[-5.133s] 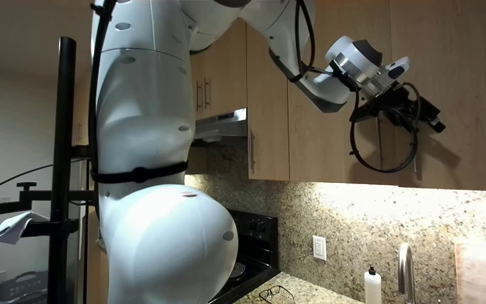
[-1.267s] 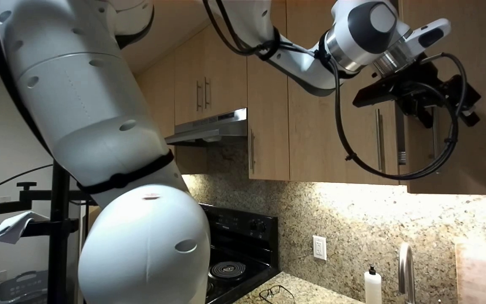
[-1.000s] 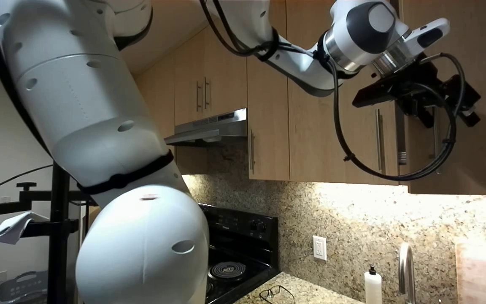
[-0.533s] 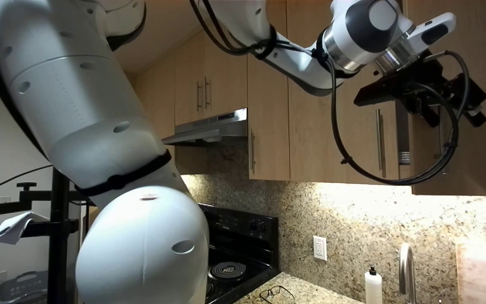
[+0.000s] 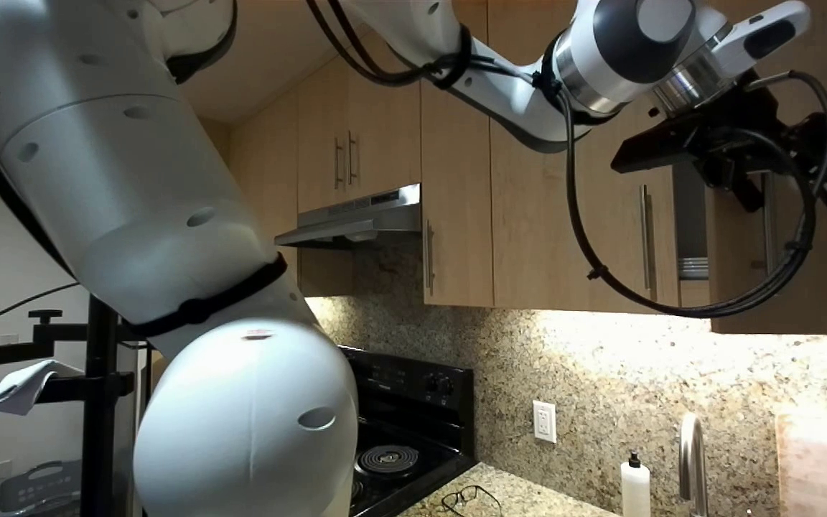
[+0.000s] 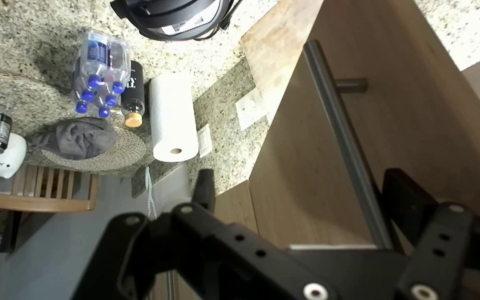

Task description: Open the third top cabinet door from the right

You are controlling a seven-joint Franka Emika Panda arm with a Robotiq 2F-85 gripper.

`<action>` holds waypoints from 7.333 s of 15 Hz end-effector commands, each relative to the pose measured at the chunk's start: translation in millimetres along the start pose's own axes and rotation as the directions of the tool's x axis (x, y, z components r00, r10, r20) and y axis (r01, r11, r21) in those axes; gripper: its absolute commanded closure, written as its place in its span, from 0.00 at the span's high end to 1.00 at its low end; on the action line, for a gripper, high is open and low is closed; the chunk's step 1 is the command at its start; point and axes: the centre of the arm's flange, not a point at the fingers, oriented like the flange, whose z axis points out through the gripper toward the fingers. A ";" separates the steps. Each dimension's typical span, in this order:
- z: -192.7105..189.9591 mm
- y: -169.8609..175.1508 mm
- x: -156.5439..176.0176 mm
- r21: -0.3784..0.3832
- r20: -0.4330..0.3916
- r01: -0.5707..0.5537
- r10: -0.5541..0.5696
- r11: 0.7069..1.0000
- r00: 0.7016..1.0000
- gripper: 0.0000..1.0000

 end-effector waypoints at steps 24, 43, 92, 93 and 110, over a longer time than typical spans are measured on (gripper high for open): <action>-35.3 326.0 81.1 0.171 0.212 0.461 -0.489 0.871 0.846 1.00; -150.2 57.0 -43.6 0.228 0.548 0.787 -0.744 0.574 0.383 1.00; -48.7 -70.3 85.1 -0.122 -0.105 0.117 -0.130 0.986 0.986 1.00; -48.6 -62.6 87.3 -0.131 -0.097 0.120 -0.133 0.984 0.986 1.00; -52.2 146.4 145.6 -0.267 -0.109 -0.054 0.025 0.962 0.994 1.00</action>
